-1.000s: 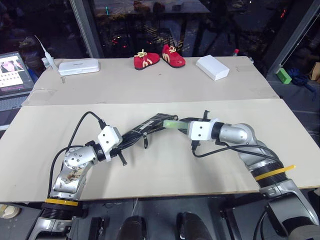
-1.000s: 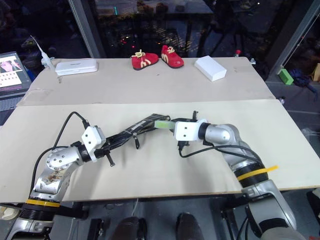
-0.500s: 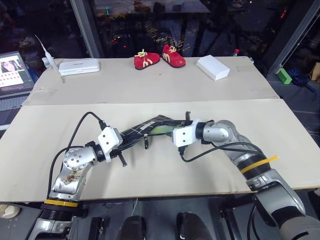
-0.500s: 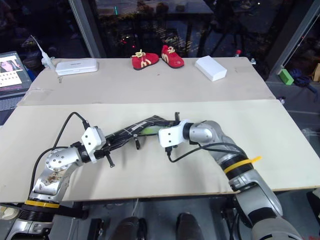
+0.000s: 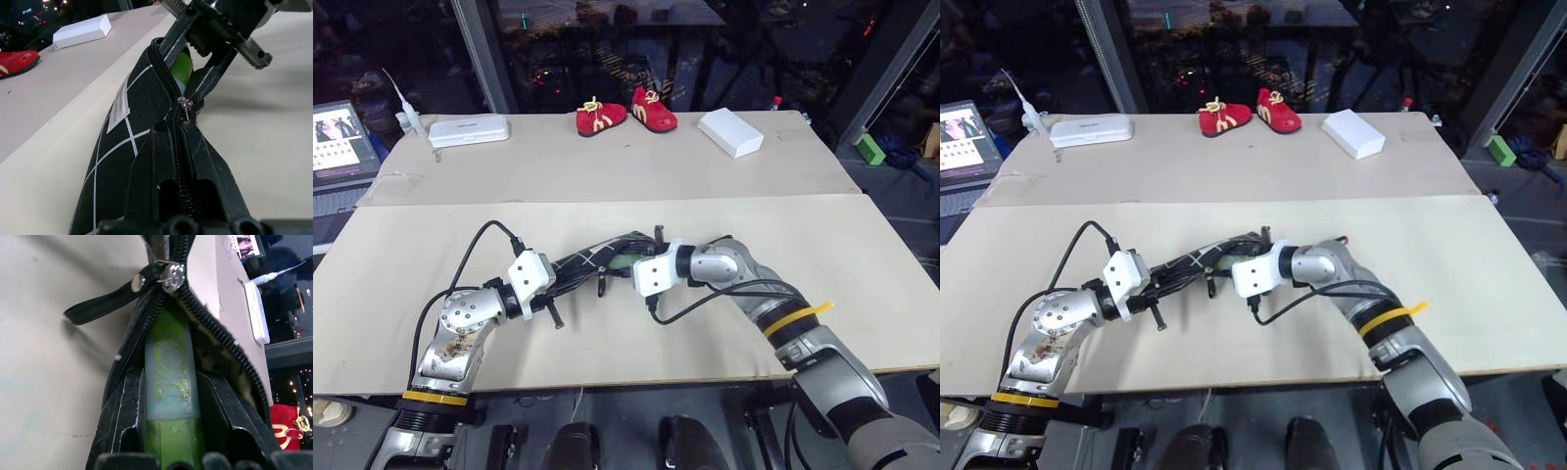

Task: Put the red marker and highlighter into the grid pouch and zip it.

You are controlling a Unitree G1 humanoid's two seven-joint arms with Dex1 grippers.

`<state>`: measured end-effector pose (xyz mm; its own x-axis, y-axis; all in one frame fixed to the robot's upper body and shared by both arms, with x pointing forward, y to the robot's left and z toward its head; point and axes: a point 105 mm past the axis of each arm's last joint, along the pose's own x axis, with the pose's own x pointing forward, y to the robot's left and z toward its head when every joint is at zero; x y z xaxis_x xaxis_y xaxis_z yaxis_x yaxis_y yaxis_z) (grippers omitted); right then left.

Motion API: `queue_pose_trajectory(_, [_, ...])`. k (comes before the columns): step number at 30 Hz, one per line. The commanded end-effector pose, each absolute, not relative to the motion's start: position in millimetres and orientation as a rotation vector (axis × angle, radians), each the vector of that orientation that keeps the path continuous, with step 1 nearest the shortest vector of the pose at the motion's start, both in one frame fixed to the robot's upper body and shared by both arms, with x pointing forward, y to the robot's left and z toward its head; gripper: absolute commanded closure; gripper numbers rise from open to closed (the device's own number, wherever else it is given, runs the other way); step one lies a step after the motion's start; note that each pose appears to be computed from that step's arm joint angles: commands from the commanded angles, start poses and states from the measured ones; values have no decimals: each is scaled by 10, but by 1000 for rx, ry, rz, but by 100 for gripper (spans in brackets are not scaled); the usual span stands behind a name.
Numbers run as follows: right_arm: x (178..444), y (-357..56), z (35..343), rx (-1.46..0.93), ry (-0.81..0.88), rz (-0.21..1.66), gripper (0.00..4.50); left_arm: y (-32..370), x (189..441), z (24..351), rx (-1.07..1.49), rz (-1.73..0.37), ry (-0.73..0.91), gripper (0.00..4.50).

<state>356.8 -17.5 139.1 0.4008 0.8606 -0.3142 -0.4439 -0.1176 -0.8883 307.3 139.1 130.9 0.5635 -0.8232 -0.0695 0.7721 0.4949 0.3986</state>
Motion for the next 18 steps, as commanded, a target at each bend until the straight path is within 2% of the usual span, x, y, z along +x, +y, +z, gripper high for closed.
queue_pose_trajectory(1, [3584, -194, 1602, -1171, -475, 1141, 243, 1321, 3056, 1468, 414, -989, -203, 450])
queue_pose_trajectory(2, [3581, -215, 1607, -1157, -464, 1144, 225, 1320, 3056, 1467, 414, -989, -203, 450])
queue_pose_trajectory(4, [3651, -357, 1727, -1128, -454, 1090, 163, 1321, 3057, 1456, 413, -989, -199, 450])
queue_pose_trajectory(10, [3659, -692, 1918, -1016, -408, 1063, 163, 1302, 3063, 1438, 408, -991, -196, 450])
queue_pose_trajectory(14, [3523, -1018, 1968, -729, -264, 1106, 163, 1291, 3069, 1434, 408, -987, -197, 450])
queue_pose_trajectory(16, [3514, -1183, 2035, -590, -224, 1063, 163, 1301, 3069, 1428, 410, -980, -196, 450])
queue_pose_trajectory(18, [3638, -1428, 2078, -538, -204, 913, 163, 1318, 3066, 1421, 413, -971, -193, 450])
